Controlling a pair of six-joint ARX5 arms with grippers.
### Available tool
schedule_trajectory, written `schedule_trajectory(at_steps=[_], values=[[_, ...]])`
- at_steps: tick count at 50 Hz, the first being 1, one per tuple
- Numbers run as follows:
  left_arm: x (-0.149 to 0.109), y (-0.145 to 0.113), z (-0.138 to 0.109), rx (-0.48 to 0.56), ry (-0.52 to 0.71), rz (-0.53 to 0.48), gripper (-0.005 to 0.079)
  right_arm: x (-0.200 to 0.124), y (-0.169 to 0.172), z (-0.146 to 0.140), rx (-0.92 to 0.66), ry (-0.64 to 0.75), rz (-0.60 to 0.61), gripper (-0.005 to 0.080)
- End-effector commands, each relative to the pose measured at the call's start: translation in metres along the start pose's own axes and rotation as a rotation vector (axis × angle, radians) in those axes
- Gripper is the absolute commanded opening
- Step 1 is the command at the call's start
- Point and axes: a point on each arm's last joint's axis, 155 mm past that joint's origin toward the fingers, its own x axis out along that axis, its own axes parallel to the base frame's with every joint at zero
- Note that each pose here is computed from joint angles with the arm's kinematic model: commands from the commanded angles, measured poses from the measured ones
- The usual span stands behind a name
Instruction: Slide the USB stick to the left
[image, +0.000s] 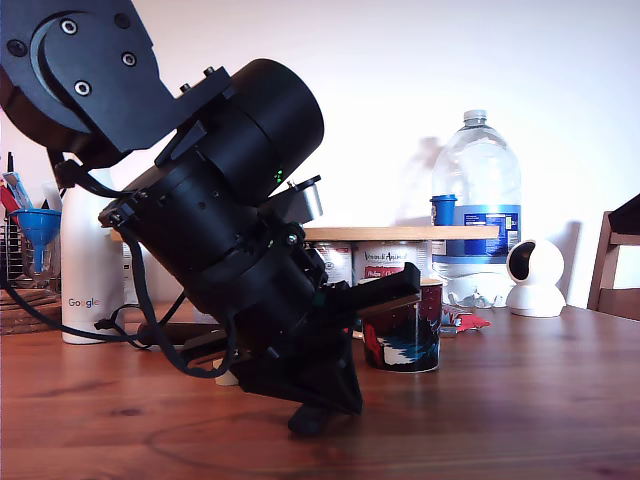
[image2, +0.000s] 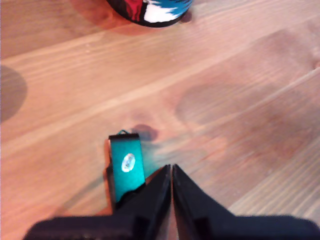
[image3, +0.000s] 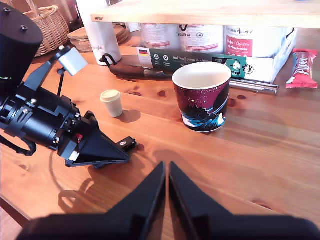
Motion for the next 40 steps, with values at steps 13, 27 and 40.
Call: schedule_trajectory(at_steps=[13, 27, 40], values=[[0.003, 0.034, -0.017, -0.036, 0.060, 0.111, -0.0024, 0.001, -0.001, -0.002, 0.001, 0.004, -0.004, -0.0011], [0.001, 0.051, -0.026, -0.046, 0.102, 0.162, -0.0024, 0.001, -0.001, -0.002, 0.001, 0.005, -0.004, -0.0011], [0.004, 0.031, -0.003, -0.038, 0.015, 0.076, -0.0024, 0.001, -0.001, -0.002, 0.001, 0.005, -0.004, -0.0011]])
